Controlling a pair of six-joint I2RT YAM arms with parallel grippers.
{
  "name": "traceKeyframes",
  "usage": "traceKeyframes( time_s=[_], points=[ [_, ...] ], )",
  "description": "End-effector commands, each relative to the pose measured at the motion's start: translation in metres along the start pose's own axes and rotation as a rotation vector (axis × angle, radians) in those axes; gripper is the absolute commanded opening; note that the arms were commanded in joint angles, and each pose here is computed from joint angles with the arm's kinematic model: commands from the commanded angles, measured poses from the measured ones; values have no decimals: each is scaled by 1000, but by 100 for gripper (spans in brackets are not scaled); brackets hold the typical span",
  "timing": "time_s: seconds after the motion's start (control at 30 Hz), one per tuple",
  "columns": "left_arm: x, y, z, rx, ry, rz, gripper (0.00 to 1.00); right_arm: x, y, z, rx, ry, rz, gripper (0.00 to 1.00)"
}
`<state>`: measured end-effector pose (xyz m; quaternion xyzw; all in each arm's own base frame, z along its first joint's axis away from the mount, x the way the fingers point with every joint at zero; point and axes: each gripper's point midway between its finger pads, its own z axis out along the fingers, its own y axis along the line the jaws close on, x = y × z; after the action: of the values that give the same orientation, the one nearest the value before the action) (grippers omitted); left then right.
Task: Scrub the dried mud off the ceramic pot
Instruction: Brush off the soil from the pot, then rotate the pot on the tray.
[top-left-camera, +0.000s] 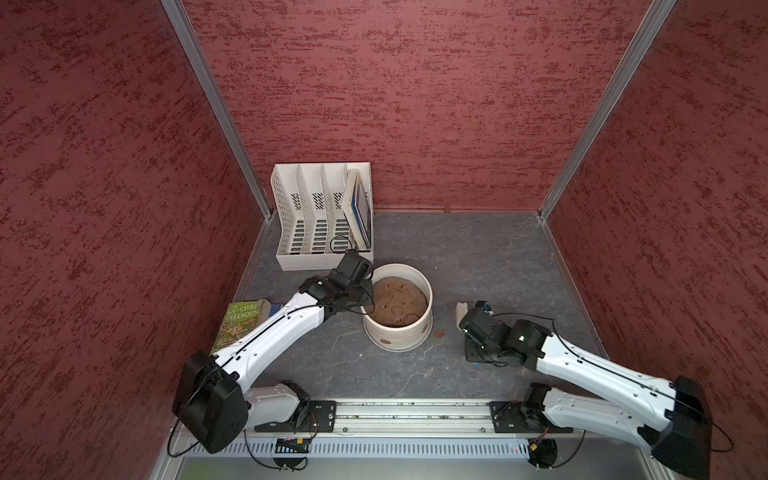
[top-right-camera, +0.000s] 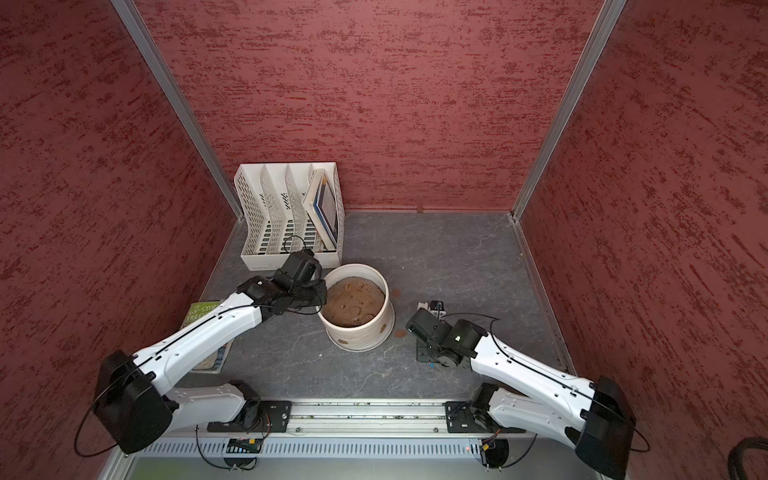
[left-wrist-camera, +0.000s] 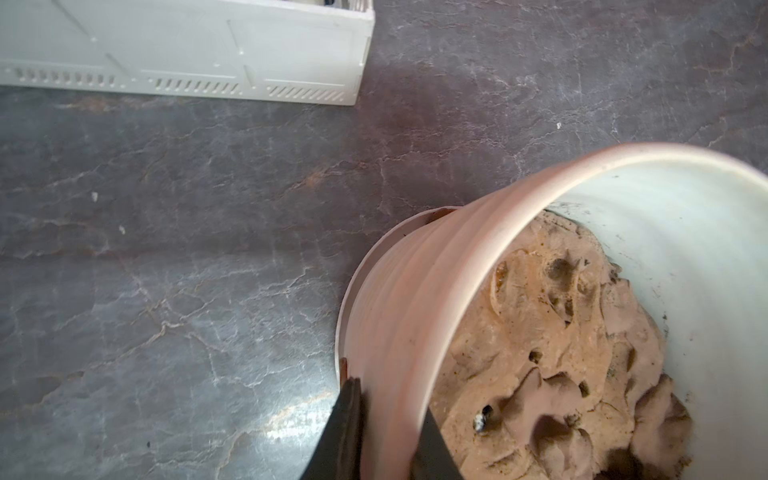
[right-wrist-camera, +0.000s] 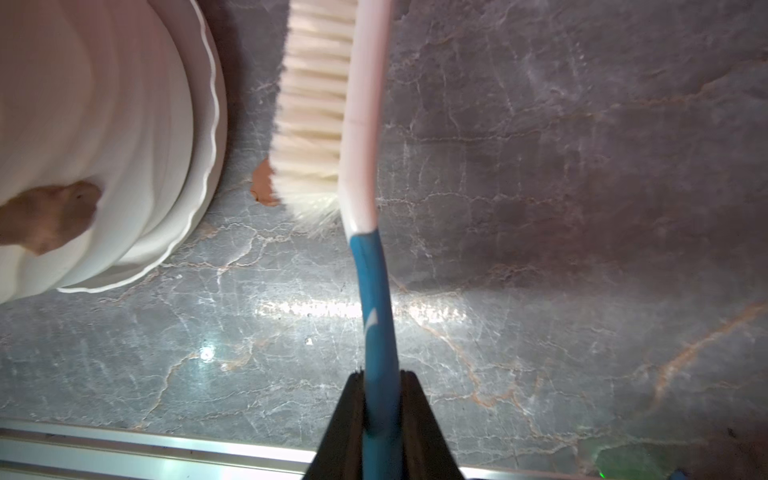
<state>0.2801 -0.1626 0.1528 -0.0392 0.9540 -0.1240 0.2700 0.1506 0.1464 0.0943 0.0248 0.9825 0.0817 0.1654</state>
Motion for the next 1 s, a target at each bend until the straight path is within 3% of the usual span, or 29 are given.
traceKeyframes(
  time_s=[0.0, 0.2, 0.33, 0.53, 0.73, 0.97],
  points=[
    [24, -15, -5, 85, 70, -129, 1, -8, 3, -2, -26, -47, 23, 0],
    [8, -38, -10, 152, 26, -99, 40, -7, 6, -3, -31, -43, 16, 0],
    [-14, -46, -12, 156, -13, -45, 56, -5, 3, -6, -33, -52, 19, 0],
    [-34, -45, -1, 161, -35, 9, 62, -6, 2, -10, -44, -67, 27, 0],
    [-34, -48, 13, 155, -6, 91, 62, -9, 5, -12, -55, -72, 25, 0],
    [-44, -48, 14, 135, -40, 102, 60, -11, 11, -11, -64, -71, 22, 0]
  ],
)
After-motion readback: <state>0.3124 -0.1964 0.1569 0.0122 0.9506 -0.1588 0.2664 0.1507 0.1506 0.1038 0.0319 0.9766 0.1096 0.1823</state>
